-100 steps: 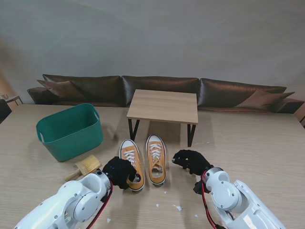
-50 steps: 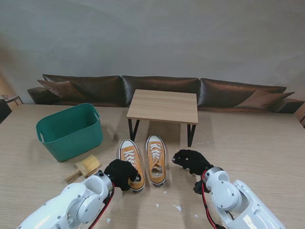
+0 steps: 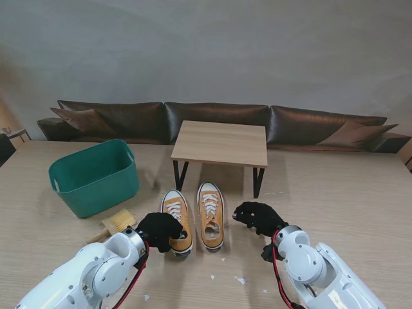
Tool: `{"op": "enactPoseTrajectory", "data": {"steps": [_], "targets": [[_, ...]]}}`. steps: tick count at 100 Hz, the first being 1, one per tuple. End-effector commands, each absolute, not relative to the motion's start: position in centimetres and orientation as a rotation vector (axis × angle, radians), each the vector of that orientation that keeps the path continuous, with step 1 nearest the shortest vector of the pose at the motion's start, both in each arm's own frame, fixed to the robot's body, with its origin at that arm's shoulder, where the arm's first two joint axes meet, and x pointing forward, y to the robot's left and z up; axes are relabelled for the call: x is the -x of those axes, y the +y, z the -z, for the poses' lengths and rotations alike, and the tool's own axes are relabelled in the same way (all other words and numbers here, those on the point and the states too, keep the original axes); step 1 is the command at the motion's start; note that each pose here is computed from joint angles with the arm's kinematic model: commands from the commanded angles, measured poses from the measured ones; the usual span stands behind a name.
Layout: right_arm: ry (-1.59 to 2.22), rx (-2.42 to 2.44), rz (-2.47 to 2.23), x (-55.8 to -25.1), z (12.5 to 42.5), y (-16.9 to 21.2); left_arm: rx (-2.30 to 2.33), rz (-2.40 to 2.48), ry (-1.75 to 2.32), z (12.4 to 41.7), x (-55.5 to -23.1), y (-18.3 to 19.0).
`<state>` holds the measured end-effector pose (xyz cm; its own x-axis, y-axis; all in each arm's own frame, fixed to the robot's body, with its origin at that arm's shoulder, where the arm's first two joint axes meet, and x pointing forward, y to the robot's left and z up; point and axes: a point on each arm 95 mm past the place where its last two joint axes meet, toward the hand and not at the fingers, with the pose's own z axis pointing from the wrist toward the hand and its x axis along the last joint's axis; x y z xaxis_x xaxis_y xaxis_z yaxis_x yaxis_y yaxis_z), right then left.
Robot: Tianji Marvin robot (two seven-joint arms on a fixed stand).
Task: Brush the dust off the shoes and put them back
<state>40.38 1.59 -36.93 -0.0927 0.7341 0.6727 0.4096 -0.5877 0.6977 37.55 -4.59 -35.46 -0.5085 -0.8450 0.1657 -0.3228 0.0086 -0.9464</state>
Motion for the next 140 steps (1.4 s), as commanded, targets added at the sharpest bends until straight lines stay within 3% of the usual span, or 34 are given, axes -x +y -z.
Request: {"op": "enactPoseTrajectory", "data": {"steps": [1,72,106,140], "targets": [[1.272,-1.921,-1.736,-40.1,37.1,2.0,1.193,1.517,1.85,34.9,-37.7,-4.8],[1.083,-1.88,-1.872,-39.4,34.7,2.1,1.306,1.721,1.836,29.0,-39.8,-3.9],[1.027,-1.743,-1.987,-38.4,32.4,3.7,1.33,1.784,1.846,26.2,-40.3,-3.5],[1.091,-1.665,-2.047,-38.3,32.4,5.8,1.389,1.868,1.847,24.0,-41.0,-3.6]]}}
